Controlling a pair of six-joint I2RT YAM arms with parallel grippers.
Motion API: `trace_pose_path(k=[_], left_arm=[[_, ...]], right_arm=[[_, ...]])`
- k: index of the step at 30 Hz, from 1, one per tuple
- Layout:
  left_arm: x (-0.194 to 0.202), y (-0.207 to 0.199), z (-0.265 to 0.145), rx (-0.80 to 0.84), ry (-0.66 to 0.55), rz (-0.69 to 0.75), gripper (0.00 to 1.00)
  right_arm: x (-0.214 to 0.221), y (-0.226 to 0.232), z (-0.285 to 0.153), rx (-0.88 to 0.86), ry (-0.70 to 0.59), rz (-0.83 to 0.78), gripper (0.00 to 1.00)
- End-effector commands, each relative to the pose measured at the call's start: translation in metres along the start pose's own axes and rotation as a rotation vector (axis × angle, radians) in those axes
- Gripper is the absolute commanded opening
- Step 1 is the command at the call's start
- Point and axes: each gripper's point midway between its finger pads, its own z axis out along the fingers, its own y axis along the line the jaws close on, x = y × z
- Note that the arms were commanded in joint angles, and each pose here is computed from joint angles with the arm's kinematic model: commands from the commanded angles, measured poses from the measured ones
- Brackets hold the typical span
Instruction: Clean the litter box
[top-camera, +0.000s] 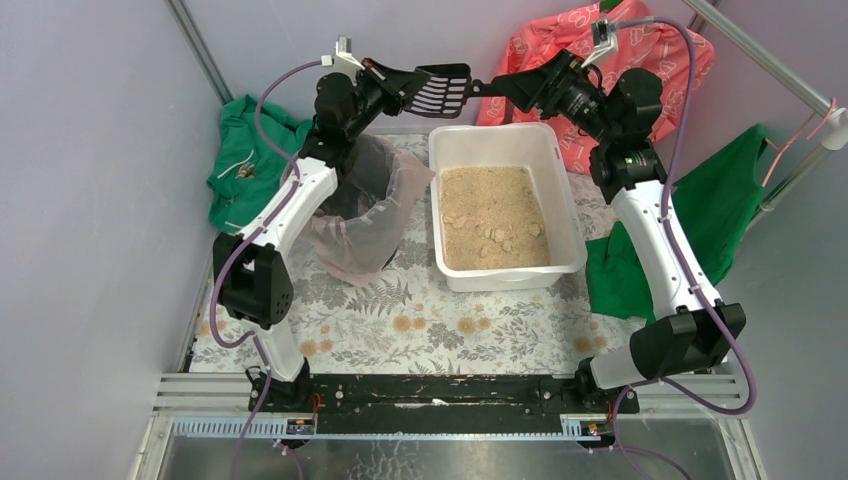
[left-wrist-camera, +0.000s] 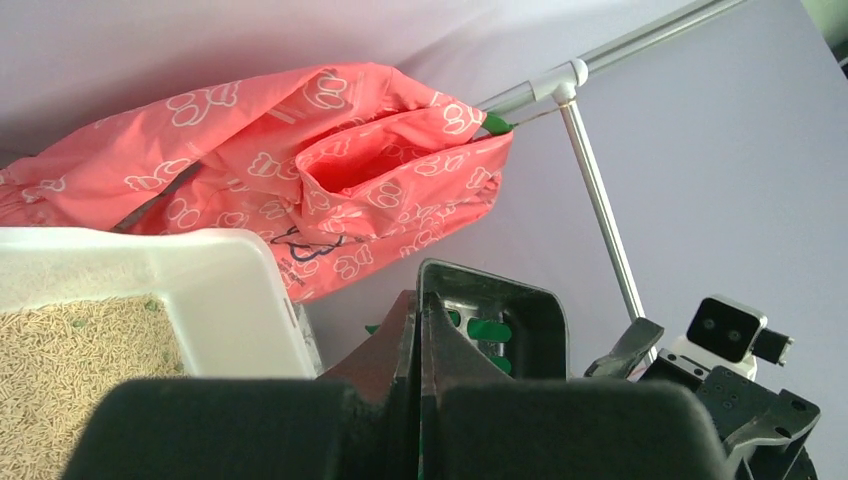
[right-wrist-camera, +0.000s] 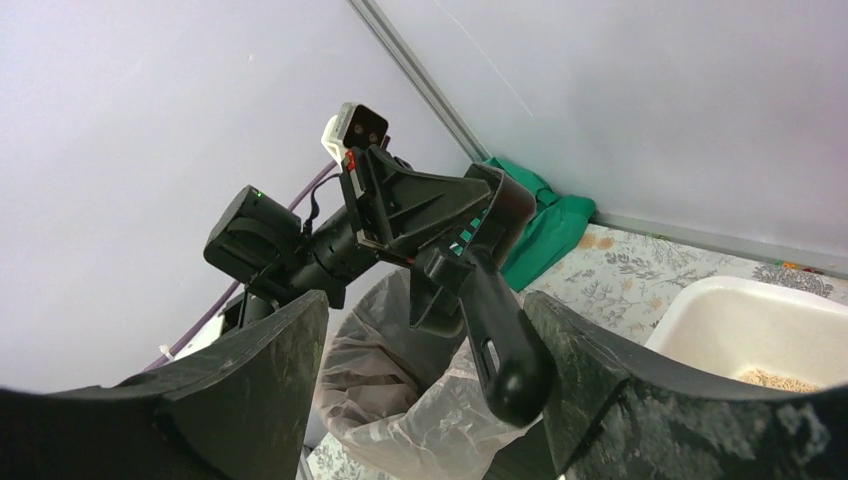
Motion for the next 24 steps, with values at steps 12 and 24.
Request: trace_pose_path(k=[12, 24], left_arm=[[-0.048, -0.059, 0.000, 0.183, -0.219, -0.064, 0.00], [-0.039, -0.024, -0.002, 0.096, -0.213, -0.059, 0.00]], right_arm=[[-0.032, 0.004, 0.018, -0.055, -0.118, -0.084, 0.68], [-0.035, 0.003, 0.030, -0.097, -0.113, -0.083, 0.68]])
